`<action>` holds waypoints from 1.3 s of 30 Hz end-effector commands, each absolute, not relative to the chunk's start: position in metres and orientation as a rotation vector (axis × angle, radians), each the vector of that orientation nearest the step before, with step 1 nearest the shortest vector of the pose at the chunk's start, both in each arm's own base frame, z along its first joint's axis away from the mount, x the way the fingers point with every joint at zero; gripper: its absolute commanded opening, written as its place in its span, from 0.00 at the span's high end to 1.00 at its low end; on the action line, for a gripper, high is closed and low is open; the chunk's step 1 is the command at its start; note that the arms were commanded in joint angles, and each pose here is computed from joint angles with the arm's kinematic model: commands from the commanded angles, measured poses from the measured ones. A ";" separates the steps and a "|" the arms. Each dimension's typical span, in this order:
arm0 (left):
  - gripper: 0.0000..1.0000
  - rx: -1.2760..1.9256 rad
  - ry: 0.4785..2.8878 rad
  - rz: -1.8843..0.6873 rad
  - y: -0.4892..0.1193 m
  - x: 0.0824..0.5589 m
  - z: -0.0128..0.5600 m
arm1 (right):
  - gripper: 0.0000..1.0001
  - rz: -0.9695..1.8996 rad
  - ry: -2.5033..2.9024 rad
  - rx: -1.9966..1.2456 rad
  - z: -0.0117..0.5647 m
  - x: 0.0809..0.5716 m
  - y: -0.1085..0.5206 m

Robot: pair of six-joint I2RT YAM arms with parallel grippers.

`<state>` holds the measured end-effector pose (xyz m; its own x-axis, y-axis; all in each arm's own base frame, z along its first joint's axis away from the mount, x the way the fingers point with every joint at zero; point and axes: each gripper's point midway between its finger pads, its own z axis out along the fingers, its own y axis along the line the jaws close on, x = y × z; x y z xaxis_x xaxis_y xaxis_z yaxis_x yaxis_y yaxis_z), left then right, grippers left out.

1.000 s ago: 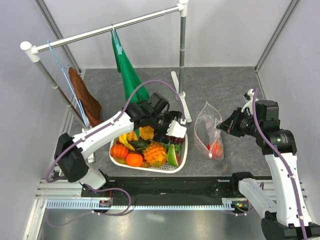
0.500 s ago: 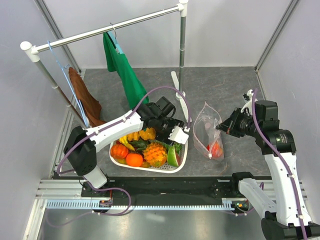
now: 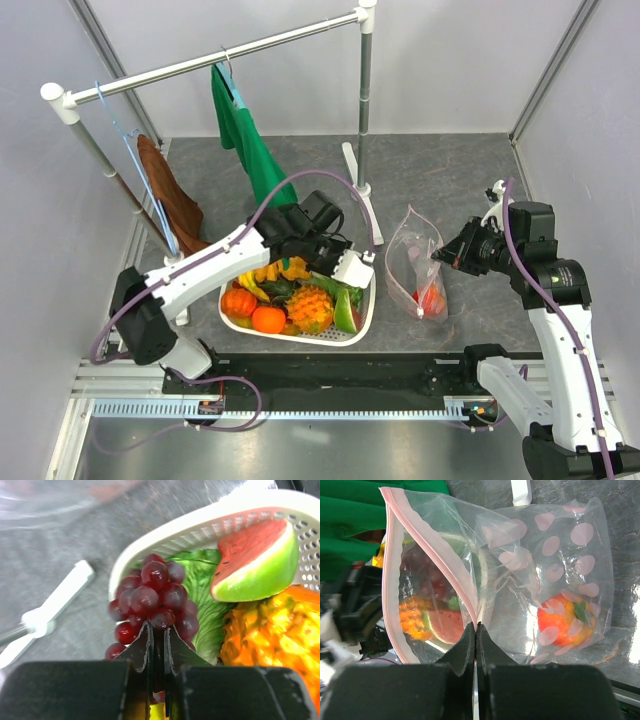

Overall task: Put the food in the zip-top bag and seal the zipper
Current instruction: Pick up the fake fruit from the bin, then place the fake fruit in the zipper food storage bag.

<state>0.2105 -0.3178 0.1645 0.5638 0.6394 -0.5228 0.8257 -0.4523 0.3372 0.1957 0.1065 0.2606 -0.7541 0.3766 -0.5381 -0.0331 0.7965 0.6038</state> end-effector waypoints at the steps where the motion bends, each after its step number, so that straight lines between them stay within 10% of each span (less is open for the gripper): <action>1: 0.98 2.047 1.132 -0.473 -0.325 0.204 0.237 | 1.00 0.807 2.278 0.237 0.266 0.198 0.108; 22: 0.98 1.357 0.945 -1.023 -0.381 0.158 0.467 | 1.00 0.885 2.287 0.246 0.263 0.200 0.118; 39: 0.98 1.161 1.230 -1.344 -0.447 0.161 0.426 | 1.00 0.999 2.264 0.247 0.278 0.200 0.130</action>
